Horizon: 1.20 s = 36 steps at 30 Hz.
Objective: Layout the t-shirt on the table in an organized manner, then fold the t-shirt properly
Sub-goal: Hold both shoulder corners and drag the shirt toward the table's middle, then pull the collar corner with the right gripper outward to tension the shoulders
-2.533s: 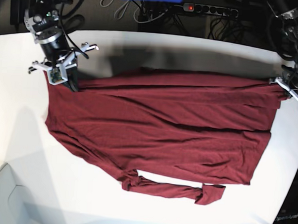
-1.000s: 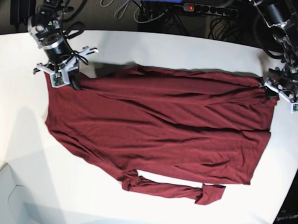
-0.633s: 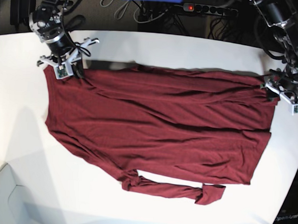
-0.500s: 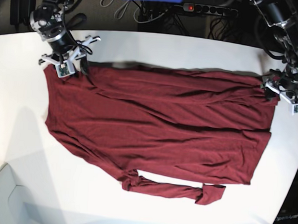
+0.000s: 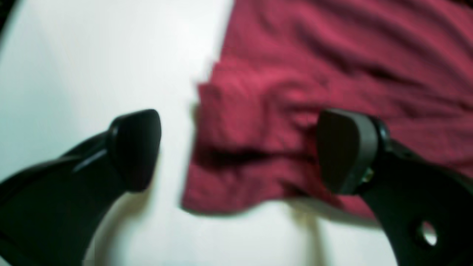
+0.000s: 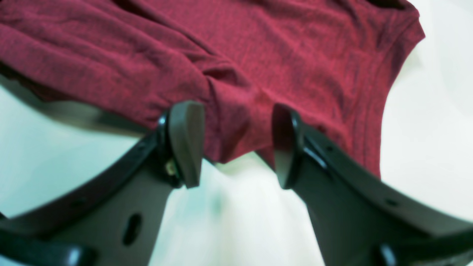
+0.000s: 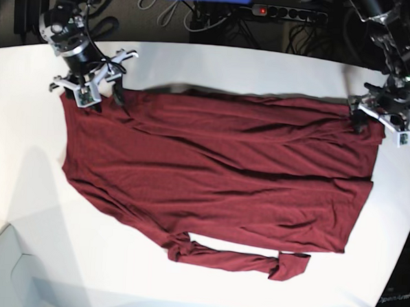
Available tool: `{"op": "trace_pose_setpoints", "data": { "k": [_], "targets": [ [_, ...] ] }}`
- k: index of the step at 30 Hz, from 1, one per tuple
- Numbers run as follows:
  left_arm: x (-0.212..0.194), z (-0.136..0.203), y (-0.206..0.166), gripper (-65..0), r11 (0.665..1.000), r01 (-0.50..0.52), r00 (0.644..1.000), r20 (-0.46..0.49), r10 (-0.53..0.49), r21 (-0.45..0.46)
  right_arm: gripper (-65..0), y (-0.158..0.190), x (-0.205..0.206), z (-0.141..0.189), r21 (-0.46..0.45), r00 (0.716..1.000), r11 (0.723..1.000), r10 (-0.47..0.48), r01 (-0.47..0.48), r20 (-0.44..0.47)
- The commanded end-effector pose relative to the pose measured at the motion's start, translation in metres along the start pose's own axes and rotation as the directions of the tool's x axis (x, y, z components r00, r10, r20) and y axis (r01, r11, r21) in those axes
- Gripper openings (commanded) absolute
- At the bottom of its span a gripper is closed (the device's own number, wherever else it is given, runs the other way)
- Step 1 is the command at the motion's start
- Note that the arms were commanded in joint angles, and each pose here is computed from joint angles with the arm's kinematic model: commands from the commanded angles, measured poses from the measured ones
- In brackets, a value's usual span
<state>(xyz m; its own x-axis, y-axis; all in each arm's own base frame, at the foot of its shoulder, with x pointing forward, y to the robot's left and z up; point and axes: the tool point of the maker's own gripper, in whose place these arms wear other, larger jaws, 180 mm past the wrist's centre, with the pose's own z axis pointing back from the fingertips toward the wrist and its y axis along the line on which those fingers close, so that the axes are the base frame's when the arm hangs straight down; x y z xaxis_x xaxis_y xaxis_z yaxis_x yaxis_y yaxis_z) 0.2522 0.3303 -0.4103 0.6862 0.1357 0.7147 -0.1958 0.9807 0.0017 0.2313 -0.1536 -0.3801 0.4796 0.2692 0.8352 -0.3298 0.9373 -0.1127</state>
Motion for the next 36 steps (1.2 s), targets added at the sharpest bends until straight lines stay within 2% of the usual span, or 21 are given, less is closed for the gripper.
{"op": "trace_pose_setpoints", "data": {
  "k": [1,5,18,25,27,30,33,36],
  "targets": [
    [0.018,0.004,0.005,0.0,1.0,0.001,0.998,0.062,-0.001,0.001,-34.7,-0.004,0.014,0.002,-0.01,0.999,1.0,0.001,0.0,0.054],
    [0.006,0.0,0.003,0.0,0.999,-0.041,0.998,0.039,0.042,-0.021,-34.7,-0.004,0.014,0.002,-0.009,0.999,1.0,0.0,0.001,0.052],
    [-0.008,0.002,0.018,-0.1,0.997,-0.08,0.997,0.014,0.08,0.011,-34.7,-0.005,0.018,0.001,-0.012,0.998,1.0,0.005,-0.004,0.065],
    [-0.03,-0.003,0.016,-0.8,0.995,-0.101,0.994,-0.039,0.101,0.002,-34.7,-0.007,0.03,0.005,-0.024,0.995,0.999,0.024,-0.022,0.093],
    [-0.039,-0.006,0.016,-5.0,0.993,-0.118,0.991,-0.063,0.117,-0.002,-34.7,-0.008,0.035,0.006,-0.028,0.994,0.999,0.031,-0.029,0.103],
    [-0.048,-0.007,0.017,-16.3,0.991,-0.137,0.987,-0.081,0.137,0.001,-34.7,-0.009,0.04,0.008,-0.034,0.993,0.999,0.042,-0.038,0.115],
    [-0.043,-0.008,0.016,-26.4,0.991,-0.134,0.99,-0.05,0.134,-0.003,-34.7,-0.011,0.046,0.011,-0.042,0.99,0.998,0.054,-0.049,0.127],
    [-0.043,-0.008,0.016,-32.7,0.991,-0.135,0.99,-0.041,0.135,-0.004,-34.7,-0.011,0.052,0.014,-0.048,0.988,0.997,0.064,-0.058,0.14]
  ]
}}
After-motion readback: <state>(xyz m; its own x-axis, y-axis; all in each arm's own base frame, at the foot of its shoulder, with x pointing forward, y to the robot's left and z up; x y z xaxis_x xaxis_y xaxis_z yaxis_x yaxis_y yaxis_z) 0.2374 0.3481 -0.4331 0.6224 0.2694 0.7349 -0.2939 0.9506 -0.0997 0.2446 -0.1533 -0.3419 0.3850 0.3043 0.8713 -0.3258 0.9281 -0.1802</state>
